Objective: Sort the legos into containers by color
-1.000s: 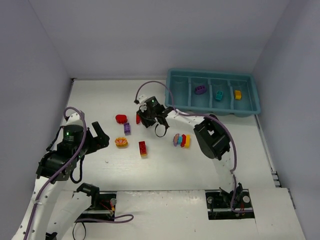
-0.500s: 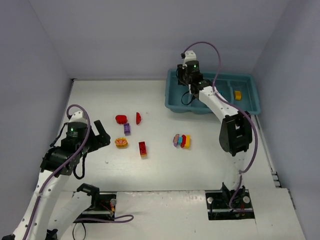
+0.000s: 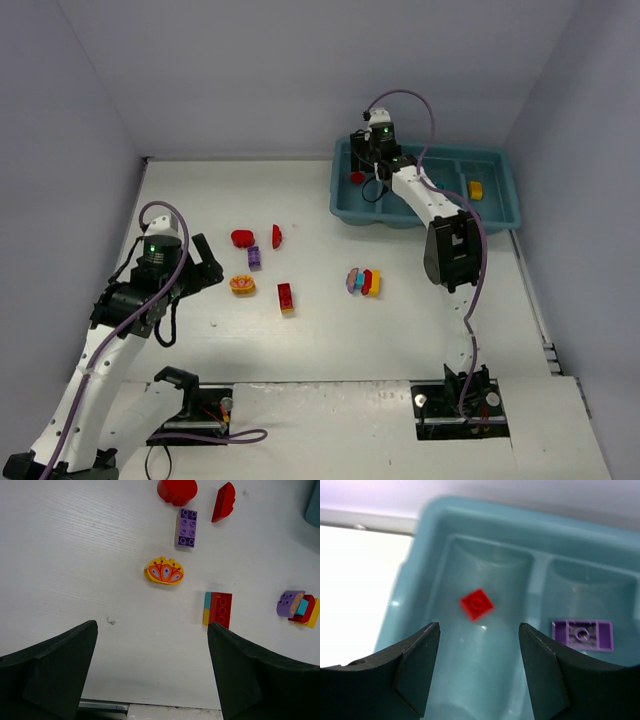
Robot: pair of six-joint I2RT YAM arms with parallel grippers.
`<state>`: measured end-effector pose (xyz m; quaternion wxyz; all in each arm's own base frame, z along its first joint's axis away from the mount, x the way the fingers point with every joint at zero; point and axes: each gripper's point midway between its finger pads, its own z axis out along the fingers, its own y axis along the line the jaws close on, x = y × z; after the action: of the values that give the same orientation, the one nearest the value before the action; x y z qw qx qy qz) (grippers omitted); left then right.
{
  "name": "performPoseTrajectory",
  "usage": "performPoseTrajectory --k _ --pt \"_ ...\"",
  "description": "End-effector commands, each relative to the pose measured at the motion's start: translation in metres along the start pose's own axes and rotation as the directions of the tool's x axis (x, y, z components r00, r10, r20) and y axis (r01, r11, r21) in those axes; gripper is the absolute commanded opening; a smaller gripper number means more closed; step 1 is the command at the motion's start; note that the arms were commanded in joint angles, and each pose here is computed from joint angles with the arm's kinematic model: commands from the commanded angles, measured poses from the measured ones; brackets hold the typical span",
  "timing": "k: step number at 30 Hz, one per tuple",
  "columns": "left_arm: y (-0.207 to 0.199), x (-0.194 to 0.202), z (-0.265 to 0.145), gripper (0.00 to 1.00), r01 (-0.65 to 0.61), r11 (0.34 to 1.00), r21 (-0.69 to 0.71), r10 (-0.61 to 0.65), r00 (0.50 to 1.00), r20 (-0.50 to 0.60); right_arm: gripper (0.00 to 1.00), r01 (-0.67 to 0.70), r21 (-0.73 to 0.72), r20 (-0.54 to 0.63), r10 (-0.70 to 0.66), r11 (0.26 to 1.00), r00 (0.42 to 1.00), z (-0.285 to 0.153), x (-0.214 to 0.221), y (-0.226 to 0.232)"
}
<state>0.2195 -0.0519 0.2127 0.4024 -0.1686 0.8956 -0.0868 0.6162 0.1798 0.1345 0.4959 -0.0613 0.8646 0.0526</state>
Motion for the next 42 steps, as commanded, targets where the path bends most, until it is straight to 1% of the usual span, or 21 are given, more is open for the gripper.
performPoseTrajectory --k 1,3,5,6,7,8,11,12,14,16,20,25,31,35,38,39,40,41,42 --pt "-0.014 -0.027 -0.003 0.84 0.027 0.999 0.036 -0.030 0.996 0.082 0.61 -0.016 -0.114 0.186 0.038 0.993 0.982 -0.039 -0.083 0.029" --pt "-0.015 -0.028 -0.003 0.84 0.027 0.999 0.035 -0.030 0.996 0.085 0.62 -0.032 -0.152 0.194 0.061 0.988 0.979 -0.051 -0.089 0.043" --pt "-0.015 -0.028 -0.003 0.84 0.027 0.999 0.036 -0.030 0.996 0.086 0.64 -0.026 -0.204 0.176 0.062 0.979 0.982 -0.059 -0.080 0.071" --pt "-0.013 -0.027 -0.003 0.84 0.027 0.999 0.033 -0.030 0.996 0.084 0.66 -0.039 -0.224 0.183 0.081 0.974 0.980 -0.069 -0.083 0.083" --pt "-0.013 -0.026 -0.002 0.84 0.027 0.999 0.034 -0.030 0.996 0.082 0.70 -0.041 -0.238 0.168 0.083 0.970 0.982 -0.071 -0.074 0.093" --pt "-0.013 -0.026 -0.002 0.84 0.027 0.999 0.034 -0.030 0.996 0.082 0.76 -0.032 -0.266 0.164 0.078 0.964 0.983 -0.081 -0.070 0.116" --pt "-0.013 -0.023 -0.003 0.84 0.030 0.999 0.037 -0.033 0.997 0.076 0.82 -0.040 -0.264 0.137 0.079 0.964 0.987 -0.088 -0.052 0.145" --pt "-0.013 -0.023 -0.004 0.84 0.031 0.999 0.038 -0.034 0.997 0.074 0.82 -0.032 -0.289 0.124 0.070 0.957 0.990 -0.093 -0.043 0.166" --pt "-0.013 -0.021 -0.006 0.84 0.035 0.998 0.044 -0.039 0.997 0.072 0.82 -0.061 -0.264 0.090 0.087 0.963 0.992 -0.088 -0.023 0.177" --pt "-0.011 -0.018 -0.006 0.84 0.041 0.998 0.042 -0.043 0.997 0.070 0.82 -0.091 -0.284 0.051 0.110 0.954 0.993 -0.088 -0.006 0.198" --pt "-0.007 -0.011 -0.009 0.84 0.053 0.998 0.036 -0.055 0.997 0.053 0.77 -0.109 -0.289 -0.017 0.109 0.951 0.994 -0.078 0.031 0.222" --pt "-0.004 -0.002 -0.012 0.84 0.074 0.996 0.039 -0.075 0.996 0.036 0.73 -0.103 -0.312 -0.067 0.087 0.944 0.994 -0.075 0.063 0.251" --pt "-0.001 0.005 -0.016 0.84 0.085 0.996 0.039 -0.086 0.996 0.023 0.69 -0.107 -0.295 -0.138 0.068 0.949 0.988 -0.064 0.107 0.266" --pt "-0.001 0.006 -0.020 0.84 0.087 0.995 0.047 -0.088 0.996 0.020 0.65 -0.105 -0.289 -0.166 0.058 0.952 0.984 -0.061 0.125 0.272" --pt "0.002 0.008 -0.023 0.84 0.085 0.995 0.044 -0.086 0.996 0.021 0.58 -0.097 -0.290 -0.176 0.047 0.952 0.983 -0.062 0.133 0.275" --pt "0.002 0.009 -0.024 0.84 0.086 0.995 0.045 -0.087 0.996 0.020 0.52 -0.095 -0.290 -0.180 0.044 0.952 0.983 -0.063 0.135 0.275" --pt "0.003 0.010 -0.024 0.84 0.084 0.996 0.043 -0.085 0.996 0.018 0.47 -0.093 -0.291 -0.181 0.041 0.952 0.983 -0.063 0.136 0.275" --pt "0.003 0.010 -0.024 0.84 0.086 0.995 0.042 -0.086 0.996 0.019 0.37 -0.092 -0.290 -0.183 0.039 0.953 0.982 -0.064 0.137 0.274" --pt "0.004 0.010 -0.024 0.84 0.087 0.995 0.041 -0.087 0.996 0.019 0.31 -0.091 -0.286 -0.177 0.041 0.954 0.983 -0.066 0.134 0.273"
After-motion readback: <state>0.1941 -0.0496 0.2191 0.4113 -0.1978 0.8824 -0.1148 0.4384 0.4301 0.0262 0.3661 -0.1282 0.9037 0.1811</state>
